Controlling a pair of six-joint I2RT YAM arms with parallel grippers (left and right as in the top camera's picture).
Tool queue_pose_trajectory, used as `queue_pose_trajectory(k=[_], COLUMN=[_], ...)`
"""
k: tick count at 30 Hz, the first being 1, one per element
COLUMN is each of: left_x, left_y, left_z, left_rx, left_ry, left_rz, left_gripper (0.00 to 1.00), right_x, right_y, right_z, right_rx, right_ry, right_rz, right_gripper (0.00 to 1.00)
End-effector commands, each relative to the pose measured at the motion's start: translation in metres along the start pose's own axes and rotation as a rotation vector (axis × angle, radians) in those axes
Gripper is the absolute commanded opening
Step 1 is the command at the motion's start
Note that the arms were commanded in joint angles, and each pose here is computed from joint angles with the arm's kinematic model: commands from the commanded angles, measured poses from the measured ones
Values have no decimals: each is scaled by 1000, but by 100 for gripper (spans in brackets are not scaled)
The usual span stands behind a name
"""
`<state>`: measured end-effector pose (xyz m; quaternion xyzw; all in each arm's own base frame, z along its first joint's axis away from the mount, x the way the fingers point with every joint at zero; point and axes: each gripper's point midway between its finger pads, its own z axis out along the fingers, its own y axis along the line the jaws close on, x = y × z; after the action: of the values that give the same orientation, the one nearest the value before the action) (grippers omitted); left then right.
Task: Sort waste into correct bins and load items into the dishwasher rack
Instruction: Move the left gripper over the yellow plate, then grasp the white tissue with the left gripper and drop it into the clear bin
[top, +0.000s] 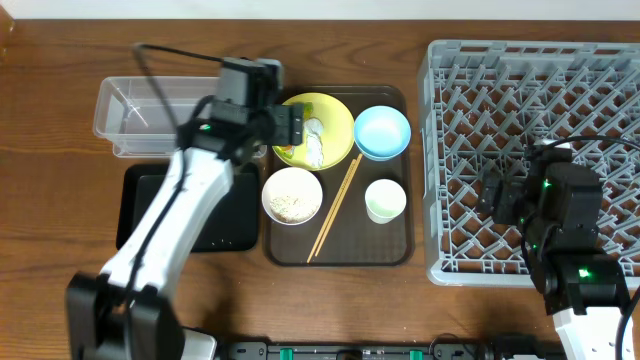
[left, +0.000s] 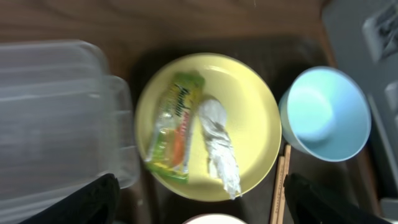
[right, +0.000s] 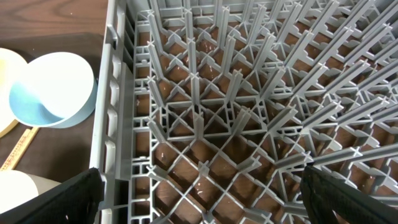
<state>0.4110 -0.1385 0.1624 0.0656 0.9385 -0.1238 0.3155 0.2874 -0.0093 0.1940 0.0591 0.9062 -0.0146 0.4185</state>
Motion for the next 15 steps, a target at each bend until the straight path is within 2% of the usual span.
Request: queue_pose_trajectory(k=[1,3,10,15], left_x=[17,27,53,67], left_y=[-15,-21,-31,-26], left_z=[34,51,104,125], left_rx=[24,30,41,34], left_ry=[72,102,163,196], left_rz=[46,59,86,80], left_gripper=[86,86,72,61], right_x=[-10,-10,-10,-10], right_y=[3,3,3,3], right_z=[-5,-5,-5,-5], right_rx=[-7,-7,-7,-7], right_ry=[-25,-25,-25,-25], right_rz=[5,5,5,5], right_gripper=[99,99,99,99])
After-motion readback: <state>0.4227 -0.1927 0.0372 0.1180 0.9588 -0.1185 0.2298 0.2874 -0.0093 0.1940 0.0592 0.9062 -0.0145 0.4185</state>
